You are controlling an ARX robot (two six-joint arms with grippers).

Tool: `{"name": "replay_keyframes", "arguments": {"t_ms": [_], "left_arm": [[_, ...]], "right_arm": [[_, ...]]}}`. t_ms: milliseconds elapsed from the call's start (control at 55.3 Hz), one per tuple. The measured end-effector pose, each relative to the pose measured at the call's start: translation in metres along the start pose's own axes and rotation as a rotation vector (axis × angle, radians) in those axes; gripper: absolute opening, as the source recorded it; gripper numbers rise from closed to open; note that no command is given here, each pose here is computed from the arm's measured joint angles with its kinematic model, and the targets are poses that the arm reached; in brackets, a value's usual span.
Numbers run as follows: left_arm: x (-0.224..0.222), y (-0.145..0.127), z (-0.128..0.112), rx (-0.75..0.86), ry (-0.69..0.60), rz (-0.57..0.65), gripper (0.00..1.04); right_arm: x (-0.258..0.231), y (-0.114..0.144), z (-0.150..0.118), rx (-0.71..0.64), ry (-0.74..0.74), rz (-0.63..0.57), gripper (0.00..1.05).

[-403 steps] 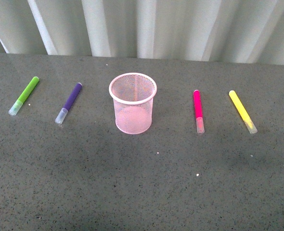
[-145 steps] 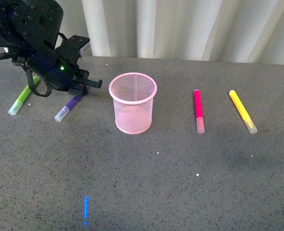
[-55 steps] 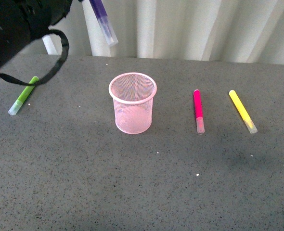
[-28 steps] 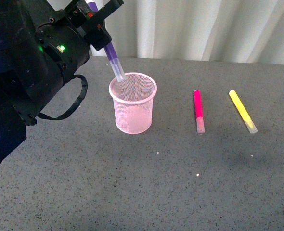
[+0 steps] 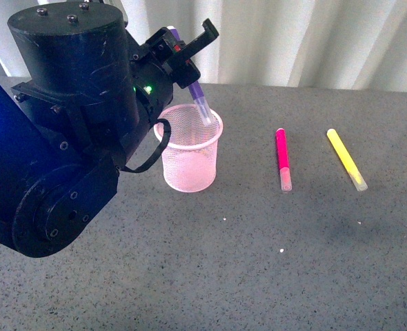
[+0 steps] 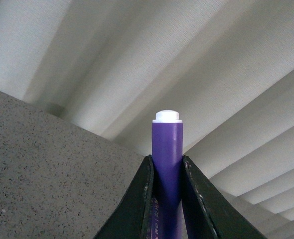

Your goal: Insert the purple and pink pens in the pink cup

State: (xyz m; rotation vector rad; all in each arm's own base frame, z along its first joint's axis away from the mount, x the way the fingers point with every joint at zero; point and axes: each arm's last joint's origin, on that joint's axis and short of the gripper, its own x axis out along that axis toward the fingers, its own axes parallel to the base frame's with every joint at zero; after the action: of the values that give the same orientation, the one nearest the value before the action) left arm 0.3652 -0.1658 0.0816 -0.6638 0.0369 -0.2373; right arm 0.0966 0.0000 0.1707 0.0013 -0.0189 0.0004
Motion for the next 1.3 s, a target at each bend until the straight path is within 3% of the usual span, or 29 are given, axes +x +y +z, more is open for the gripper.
{"name": "replay_keyframes", "arguments": {"t_ms": [127, 253, 434, 579, 669, 814, 1013, 1121, 1302], "left_arm": [[0.001, 0.002, 0.002, 0.001, -0.001, 0.001, 0.15], [0.001, 0.004, 0.003, 0.001, -0.006, 0.003, 0.36], [0.001, 0.004, 0.003, 0.001, -0.003, 0.001, 0.78], [-0.004, 0.009, 0.007, 0.009, 0.024, -0.009, 1.00], [-0.010, 0.013, 0.020, 0.016, 0.040, 0.031, 0.97], [-0.018, 0.005, 0.085, 0.046, 0.019, 0.001, 0.98], [-0.041, -0.002, 0.143, 0.117, 0.106, -0.019, 0.98], [-0.082, 0.007, 0.183, 0.181, 0.187, -0.049, 0.98], [-0.144, 0.032, 0.215, 0.244, 0.227, -0.022, 0.98]], "right_arm": [[0.000, 0.000, 0.000, 0.000, 0.000, 0.000, 0.98], [0.000, 0.000, 0.000, 0.000, 0.000, 0.000, 0.98], [0.000, 0.000, 0.000, 0.000, 0.000, 0.000, 0.98], [0.000, 0.000, 0.000, 0.000, 0.000, 0.000, 0.98], [0.000, 0.000, 0.000, 0.000, 0.000, 0.000, 0.98], [0.000, 0.000, 0.000, 0.000, 0.000, 0.000, 0.98], [0.000, 0.000, 0.000, 0.000, 0.000, 0.000, 0.98], [0.000, 0.000, 0.000, 0.000, 0.000, 0.000, 0.98], [0.000, 0.000, 0.000, 0.000, 0.000, 0.000, 0.98]]}}
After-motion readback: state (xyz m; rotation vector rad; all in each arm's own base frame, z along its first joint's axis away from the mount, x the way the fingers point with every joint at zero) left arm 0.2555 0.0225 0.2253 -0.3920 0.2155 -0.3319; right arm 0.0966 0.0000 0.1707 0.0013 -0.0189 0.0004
